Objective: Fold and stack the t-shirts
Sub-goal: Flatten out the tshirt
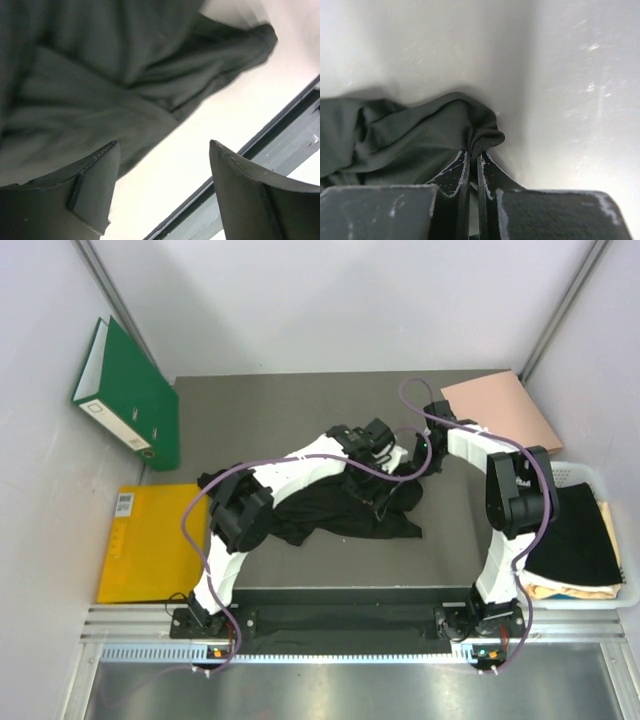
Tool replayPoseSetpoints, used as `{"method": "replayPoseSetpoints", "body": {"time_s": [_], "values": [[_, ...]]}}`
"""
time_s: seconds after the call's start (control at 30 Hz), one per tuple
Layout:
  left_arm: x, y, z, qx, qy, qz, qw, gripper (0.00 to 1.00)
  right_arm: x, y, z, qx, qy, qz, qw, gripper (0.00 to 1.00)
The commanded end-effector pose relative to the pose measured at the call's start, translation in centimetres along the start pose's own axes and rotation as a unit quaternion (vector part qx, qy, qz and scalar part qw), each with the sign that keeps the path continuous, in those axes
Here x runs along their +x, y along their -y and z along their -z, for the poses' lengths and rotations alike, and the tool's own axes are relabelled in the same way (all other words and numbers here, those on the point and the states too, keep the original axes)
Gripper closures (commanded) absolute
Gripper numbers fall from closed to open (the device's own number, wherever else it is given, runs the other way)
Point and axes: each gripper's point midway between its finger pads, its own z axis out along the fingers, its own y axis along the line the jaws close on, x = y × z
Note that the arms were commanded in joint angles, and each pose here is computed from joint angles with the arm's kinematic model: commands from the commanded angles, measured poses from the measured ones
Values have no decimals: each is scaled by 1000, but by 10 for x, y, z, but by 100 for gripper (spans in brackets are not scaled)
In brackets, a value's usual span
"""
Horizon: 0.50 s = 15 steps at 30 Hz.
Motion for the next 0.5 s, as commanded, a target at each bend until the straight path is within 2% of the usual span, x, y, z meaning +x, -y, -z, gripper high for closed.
{"method": "replayPoseSetpoints", "body": {"time_s": [0.0, 0.2, 0.27, 0.3, 0.47], "values": [[10, 7, -5, 2, -26, -24, 999, 26, -34, 2, 3, -11, 37, -18, 999, 99], [21, 7, -14, -18, -39, -36, 998, 32, -47, 5, 1, -17, 43, -27, 999, 99], [27, 4, -21, -34, -48, -40, 997, 31, -49, 4, -1, -19, 43, -26, 999, 99], [28, 2, -22, -38, -48, -39, 997, 27, -50, 4, -1, -19, 43, -26, 999, 99], [33, -4, -32, -46, -60, -34, 997, 27, -52, 4, -3, -24, 43, -28, 998, 98]]}}
